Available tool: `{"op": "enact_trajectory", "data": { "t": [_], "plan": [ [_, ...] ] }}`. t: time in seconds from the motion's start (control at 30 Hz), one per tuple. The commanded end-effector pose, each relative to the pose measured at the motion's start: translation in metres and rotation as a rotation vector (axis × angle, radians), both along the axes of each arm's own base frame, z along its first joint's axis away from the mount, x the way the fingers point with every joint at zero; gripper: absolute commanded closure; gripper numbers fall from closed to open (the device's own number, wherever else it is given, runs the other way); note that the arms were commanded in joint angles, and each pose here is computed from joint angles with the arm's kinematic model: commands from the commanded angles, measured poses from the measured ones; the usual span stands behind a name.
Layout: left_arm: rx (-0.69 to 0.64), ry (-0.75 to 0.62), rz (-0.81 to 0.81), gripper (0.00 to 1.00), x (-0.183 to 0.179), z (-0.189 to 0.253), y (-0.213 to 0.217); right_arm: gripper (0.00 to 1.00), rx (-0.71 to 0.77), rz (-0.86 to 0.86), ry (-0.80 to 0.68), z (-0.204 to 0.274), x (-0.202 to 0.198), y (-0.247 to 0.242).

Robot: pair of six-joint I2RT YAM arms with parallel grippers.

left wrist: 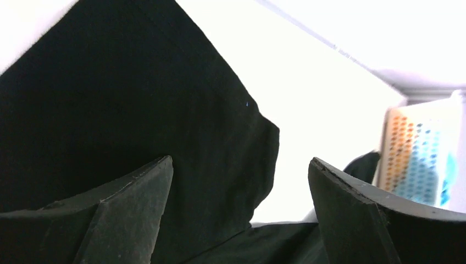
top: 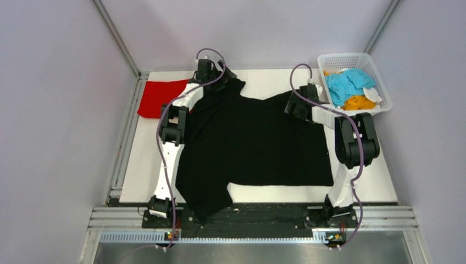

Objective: Fold and stack the t-shirts
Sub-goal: Flatten out the tshirt

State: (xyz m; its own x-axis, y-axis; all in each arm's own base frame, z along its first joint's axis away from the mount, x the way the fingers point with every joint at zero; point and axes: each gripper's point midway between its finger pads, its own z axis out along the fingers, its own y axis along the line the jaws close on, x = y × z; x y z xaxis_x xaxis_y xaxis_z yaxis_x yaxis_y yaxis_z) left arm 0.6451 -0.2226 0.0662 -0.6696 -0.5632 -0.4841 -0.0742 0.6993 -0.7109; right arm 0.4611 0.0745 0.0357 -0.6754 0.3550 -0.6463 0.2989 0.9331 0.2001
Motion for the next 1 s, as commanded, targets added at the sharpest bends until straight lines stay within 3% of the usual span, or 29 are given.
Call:
{"op": "enact_trajectory", "data": {
  "t": [0.0, 0.33, 0.4, 0.53, 0.63, 0.8, 0.97],
  "plan": [
    [-0.111, 0.100, 0.113, 0.01, 0.018, -0.046, 0.013, 0.02, -0.038, -0.073, 0.007, -0.008, 0.008, -0.030],
    [-0.215, -0.039, 0.324, 0.01, 0.071, -0.026, 0.037, 0.02, -0.033, -0.072, -0.028, 0.000, 0.041, -0.046],
    [-0.235, -0.125, 0.322, 0.01, 0.081, -0.016, 0.038, 0.01, -0.029, -0.055, -0.043, 0.002, 0.050, -0.043],
    [-0.285, -0.164, 0.293, 0.01, 0.088, -0.008, 0.038, 0.02, -0.014, -0.014, -0.090, 0.012, 0.064, -0.037],
    [-0.302, -0.205, 0.260, 0.01, 0.088, 0.023, 0.033, 0.01, -0.013, 0.043, -0.118, 0.031, 0.068, -0.029],
    [-0.203, -0.305, 0.135, 0.01, 0.067, 0.109, 0.017, 0.01, -0.078, 0.166, -0.180, 0.076, 0.055, -0.007],
    [-0.041, -0.299, 0.035, 0.01, -0.005, 0.181, 0.007, 0.01, -0.090, 0.223, -0.178, 0.085, 0.014, 0.016]
  ]
}}
